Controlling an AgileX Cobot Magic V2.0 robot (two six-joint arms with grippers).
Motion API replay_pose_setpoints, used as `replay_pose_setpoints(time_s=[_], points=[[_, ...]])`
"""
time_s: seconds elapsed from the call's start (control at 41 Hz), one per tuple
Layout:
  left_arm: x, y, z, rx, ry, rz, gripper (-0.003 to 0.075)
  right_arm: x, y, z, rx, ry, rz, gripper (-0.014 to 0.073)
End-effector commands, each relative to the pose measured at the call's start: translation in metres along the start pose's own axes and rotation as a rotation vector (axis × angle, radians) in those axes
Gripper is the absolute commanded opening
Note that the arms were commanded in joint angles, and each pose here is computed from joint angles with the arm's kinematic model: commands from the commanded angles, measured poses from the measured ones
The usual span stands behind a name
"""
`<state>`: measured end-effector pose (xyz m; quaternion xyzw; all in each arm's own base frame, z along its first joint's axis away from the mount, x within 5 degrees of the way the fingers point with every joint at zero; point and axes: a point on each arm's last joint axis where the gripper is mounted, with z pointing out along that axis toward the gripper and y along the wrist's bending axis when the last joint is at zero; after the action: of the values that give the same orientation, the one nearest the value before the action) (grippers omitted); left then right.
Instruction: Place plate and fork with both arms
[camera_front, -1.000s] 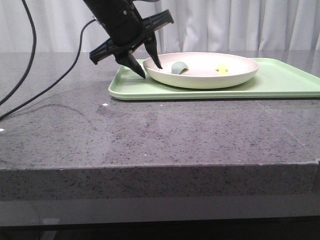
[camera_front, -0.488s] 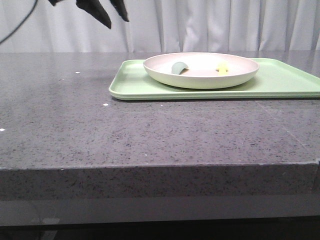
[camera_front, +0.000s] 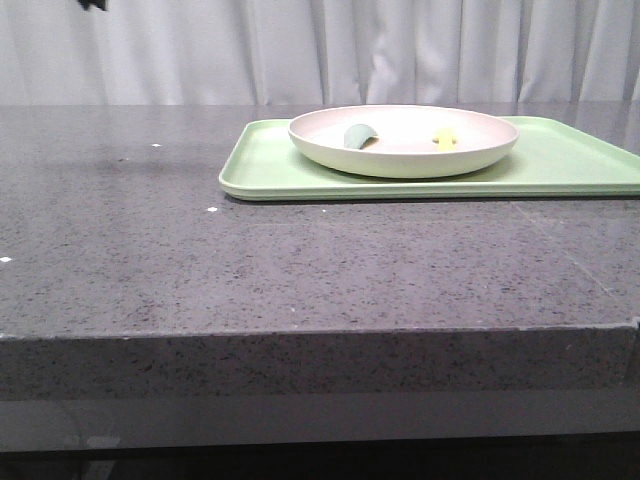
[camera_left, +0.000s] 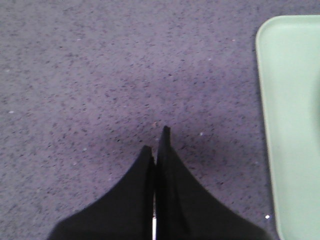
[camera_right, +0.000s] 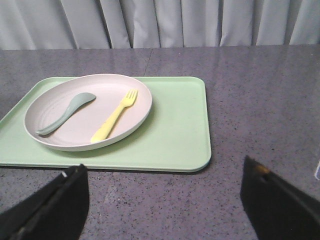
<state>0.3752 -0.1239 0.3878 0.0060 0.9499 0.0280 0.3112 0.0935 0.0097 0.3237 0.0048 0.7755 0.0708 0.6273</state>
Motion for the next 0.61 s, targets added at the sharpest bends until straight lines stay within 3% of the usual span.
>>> replay_pose_setpoints(time_s=[0.0,0.317,0.585], points=[[0.001,0.016,-0.041,-0.004,-0.11,-0.025,-0.0018,-0.018,0.001,-0.002,0.006,-0.099,-0.006,0.0636],[0.065,0.035,-0.062,0.08,-0.223,0.035,-0.0018,-0.018,0.001,-0.002,0.006,-0.099,-0.006,0.0636],[0.139,0.057,-0.093,0.206,-0.479,0.052,-0.0018,-0.018,0.001,-0.002,0.006,-0.099,-0.006,0.0636]])
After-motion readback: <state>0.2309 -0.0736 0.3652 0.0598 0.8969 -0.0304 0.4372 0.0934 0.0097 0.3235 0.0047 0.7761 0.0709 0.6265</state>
